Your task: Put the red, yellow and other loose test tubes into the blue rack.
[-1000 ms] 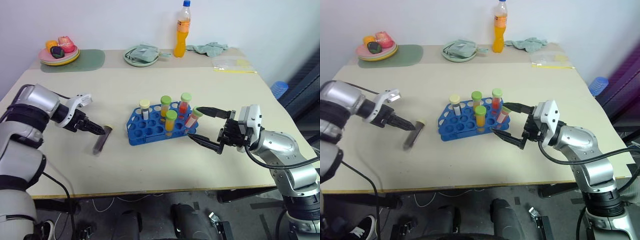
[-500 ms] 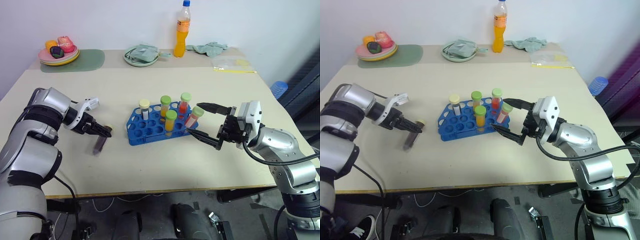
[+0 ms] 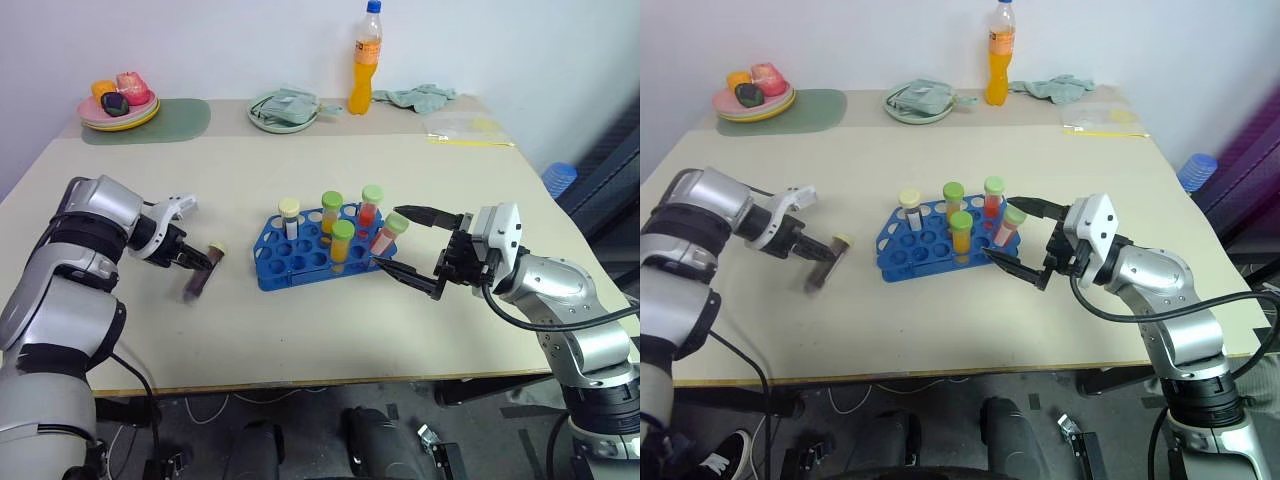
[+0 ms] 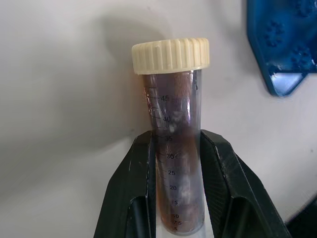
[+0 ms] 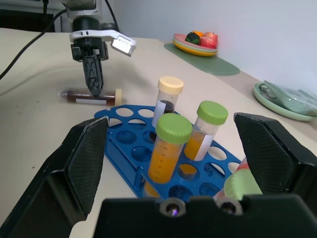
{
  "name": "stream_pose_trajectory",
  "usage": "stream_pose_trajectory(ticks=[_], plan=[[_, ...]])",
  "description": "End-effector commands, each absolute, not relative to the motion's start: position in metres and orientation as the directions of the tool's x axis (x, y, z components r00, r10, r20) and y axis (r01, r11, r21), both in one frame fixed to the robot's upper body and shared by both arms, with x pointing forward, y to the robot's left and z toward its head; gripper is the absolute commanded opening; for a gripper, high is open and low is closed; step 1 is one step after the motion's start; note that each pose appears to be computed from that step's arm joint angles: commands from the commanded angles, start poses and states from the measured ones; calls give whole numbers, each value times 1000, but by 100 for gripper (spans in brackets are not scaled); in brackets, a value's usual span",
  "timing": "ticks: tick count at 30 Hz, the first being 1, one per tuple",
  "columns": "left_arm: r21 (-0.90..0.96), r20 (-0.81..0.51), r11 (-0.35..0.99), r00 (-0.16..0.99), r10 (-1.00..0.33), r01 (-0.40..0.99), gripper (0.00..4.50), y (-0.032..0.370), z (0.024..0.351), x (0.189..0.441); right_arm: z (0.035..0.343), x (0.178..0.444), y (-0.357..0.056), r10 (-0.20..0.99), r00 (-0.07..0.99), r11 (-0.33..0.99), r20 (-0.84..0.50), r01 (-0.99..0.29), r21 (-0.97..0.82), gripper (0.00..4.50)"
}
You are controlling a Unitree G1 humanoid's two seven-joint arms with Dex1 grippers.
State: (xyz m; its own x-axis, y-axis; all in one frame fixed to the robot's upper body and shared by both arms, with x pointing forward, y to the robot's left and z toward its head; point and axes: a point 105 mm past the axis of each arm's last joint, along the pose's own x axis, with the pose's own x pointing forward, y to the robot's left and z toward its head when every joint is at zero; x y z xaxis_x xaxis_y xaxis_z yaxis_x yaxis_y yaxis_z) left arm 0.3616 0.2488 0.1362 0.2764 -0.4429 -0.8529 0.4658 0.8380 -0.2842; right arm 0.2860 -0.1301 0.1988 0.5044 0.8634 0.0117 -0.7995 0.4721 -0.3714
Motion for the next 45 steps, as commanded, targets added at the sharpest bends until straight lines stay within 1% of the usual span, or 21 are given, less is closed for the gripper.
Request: stream_pose_trajectory(ticks=[1, 3, 4, 5, 6, 7, 8, 9, 10, 12, 14, 17, 21, 23, 25, 28, 29, 31, 36, 42, 45], plan=[[-83, -786, 838, 482, -388, 539, 70, 267, 163, 379, 213, 285, -135, 855, 517, 484, 43, -765, -425, 450], [-5, -686, 819, 593, -421, 574, 70, 265, 178, 389, 214, 284, -137, 852, 522, 489, 39, -766, -418, 450], [44, -574, 786, 659, -486, 617, 70, 256, 193, 393, 215, 283, -138, 850, 526, 492, 34, -767, -412, 450], [87, -485, 767, 699, -525, 636, 70, 251, 205, 393, 215, 282, -140, 848, 530, 494, 30, -768, -408, 450], [107, -378, 758, 731, -567, 643, 70, 245, 218, 393, 215, 280, -141, 850, 526, 491, 20, -778, -393, 450], [99, -240, 763, 760, -604, 638, 70, 238, 233, 392, 214, 277, -142, 856, 518, 484, 13, -790, -376, 450], [61, -83, 759, 761, -643, 648, 70, 230, 249, 388, 214, 275, -143, 857, 515, 483, 10, -796, -366, 450], [36, 67, 755, 752, -655, 655, 70, 225, 260, 379, 213, 273, -145, 856, 517, 485, 6, -799, -356, 450], [76, 198, 723, 700, -686, 686, 70, 215, 267, 363, 213, 273, -146, 854, 520, 488, 2, -801, -347, 450], [137, 303, 679, 622, -722, 721, 70, 198, 269, 336, 213, 274, -148, 850, 527, 493, -2, -797, -348, 450], [196, 318, 640, 570, -758, 743, 70, 181, 262, 321, 213, 276, -150, 850, 527, 493, -4, -797, -349, 450], [284, 308, 594, 515, -800, 752, 70, 155, 244, 311, 209, 275, -152, 864, 502, 464, -28, -818, -341, 450], [335, 336, 620, 525, -782, 709, 70, 138, 221, 314, 199, 263, -157, 889, 447, 403, -97, -866, -297, 450], [372, 328, 608, 513, -793, 701, 70, 129, 209, 313, 197, 259, -158, 890, 441, 392, -117, -870, -301, 450], [404, 346, 619, 514, -785, 673, 70, 120, 201, 313, 198, 258, -159, 884, 454, 408, -109, -864, -293, 450], [509, 338, 587, 481, -809, 630, 70, 110, 193, 310, 199, 257, -160, 876, 470, 422, -109, -855, -302, 450], [497, 355, 613, 500, -790, 615, 70, 109, 191, 314, 198, 257, -162, 870, 481, 431, -110, -850, -302, 450], [547, 352, 608, 500, -791, 575, 70, 103, 182, 315, 198, 254, -163, 863, 492, 442, -115, -846, -300, 450], [536, 352, 597, 484, -801, 597, 70, 89, 164, 312, 202, 253, -169, 849, 513, 455, -126, -832, -316, 450], [493, 343, 615, 512, -788, 616, 70, 91, 151, 314, 203, 255, -177, 835, 533, 470, -138, -821, -326, 450], [483, 321, 603, 512, -797, 635, 70, 88, 144, 311, 203, 256, -178, 831, 539, 473, -139, -816, -333, 450]])
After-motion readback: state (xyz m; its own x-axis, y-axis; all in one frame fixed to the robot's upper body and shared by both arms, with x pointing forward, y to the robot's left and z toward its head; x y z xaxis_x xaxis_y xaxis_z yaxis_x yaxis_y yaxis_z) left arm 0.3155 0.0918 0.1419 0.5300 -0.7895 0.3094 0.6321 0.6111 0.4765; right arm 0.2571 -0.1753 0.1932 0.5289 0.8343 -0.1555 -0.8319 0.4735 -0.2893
